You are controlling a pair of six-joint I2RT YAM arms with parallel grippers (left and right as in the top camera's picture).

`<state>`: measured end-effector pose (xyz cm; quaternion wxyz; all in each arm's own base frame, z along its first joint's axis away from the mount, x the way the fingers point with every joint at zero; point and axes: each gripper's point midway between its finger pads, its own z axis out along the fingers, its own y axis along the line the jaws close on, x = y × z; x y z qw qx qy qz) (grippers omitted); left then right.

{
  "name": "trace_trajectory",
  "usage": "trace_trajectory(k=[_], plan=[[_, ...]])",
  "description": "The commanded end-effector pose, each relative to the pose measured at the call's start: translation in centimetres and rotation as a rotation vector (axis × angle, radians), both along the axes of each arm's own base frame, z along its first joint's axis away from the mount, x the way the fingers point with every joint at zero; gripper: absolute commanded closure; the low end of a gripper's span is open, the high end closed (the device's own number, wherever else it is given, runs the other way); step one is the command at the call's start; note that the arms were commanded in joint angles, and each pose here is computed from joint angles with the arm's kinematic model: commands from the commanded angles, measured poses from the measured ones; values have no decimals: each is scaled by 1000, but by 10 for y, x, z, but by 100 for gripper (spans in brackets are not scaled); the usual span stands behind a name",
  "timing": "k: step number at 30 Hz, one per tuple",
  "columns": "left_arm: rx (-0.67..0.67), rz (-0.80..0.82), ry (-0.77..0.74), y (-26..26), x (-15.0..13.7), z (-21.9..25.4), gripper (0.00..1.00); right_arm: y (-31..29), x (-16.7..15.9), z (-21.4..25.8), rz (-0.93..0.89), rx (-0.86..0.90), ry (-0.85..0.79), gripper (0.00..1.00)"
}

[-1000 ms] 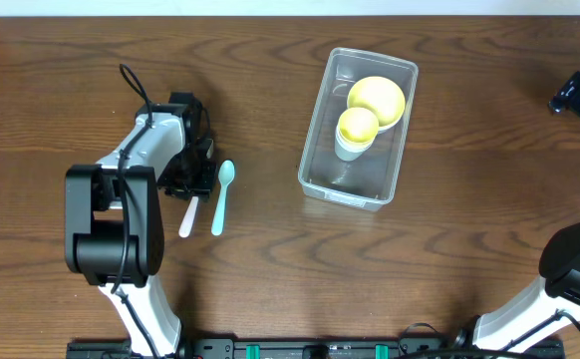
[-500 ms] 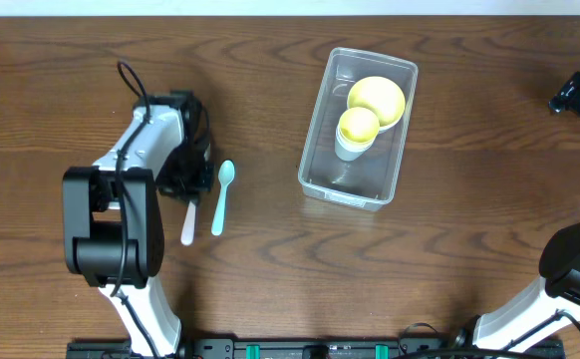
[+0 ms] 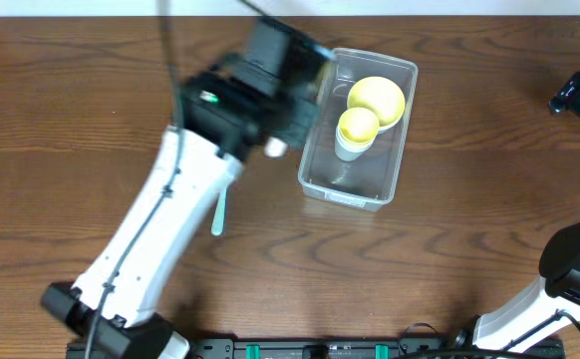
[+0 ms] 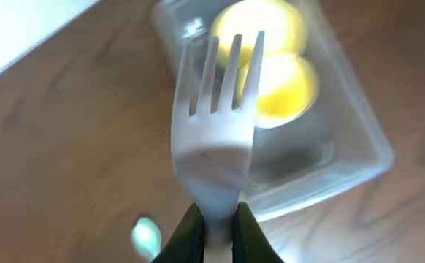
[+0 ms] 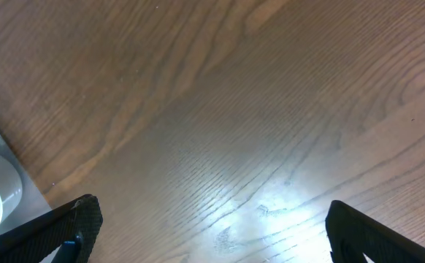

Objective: Pack container
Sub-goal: 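Carry the white fork into the container with the left gripper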

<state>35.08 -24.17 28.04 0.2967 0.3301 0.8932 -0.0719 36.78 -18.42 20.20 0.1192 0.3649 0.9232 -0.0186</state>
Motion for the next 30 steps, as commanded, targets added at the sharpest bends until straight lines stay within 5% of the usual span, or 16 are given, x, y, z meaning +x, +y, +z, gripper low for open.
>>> trace_trajectory(k=[1, 7, 13, 15, 17, 18, 21, 30], plan=[[133, -221, 19, -42, -9, -49, 94, -1, 0, -2, -9, 4, 4, 1], [380, -524, -11, -74, -4, -116, 94, -1, 0, -2, -9, 4, 4, 1], [491, -687, 34, -75, -2, -161, 94, -1, 0, -2, -10, 4, 4, 1], [494, -697, 29, -76, -2, -162, 83, -1, 0, -2, -10, 4, 4, 1], [494, -693, 5, -77, -2, -153, 53, -1, 0, -2, -10, 4, 4, 1], [499, -685, -14, -77, -1, -145, 29, -1, 0, -2, -10, 4, 4, 1], [475, -607, -80, -77, -3, -112, 2, -1, 0, -2, -9, 4, 4, 1], [296, -320, -100, -23, -30, -19, 2, -1, 0, -2, -10, 4, 4, 1]])
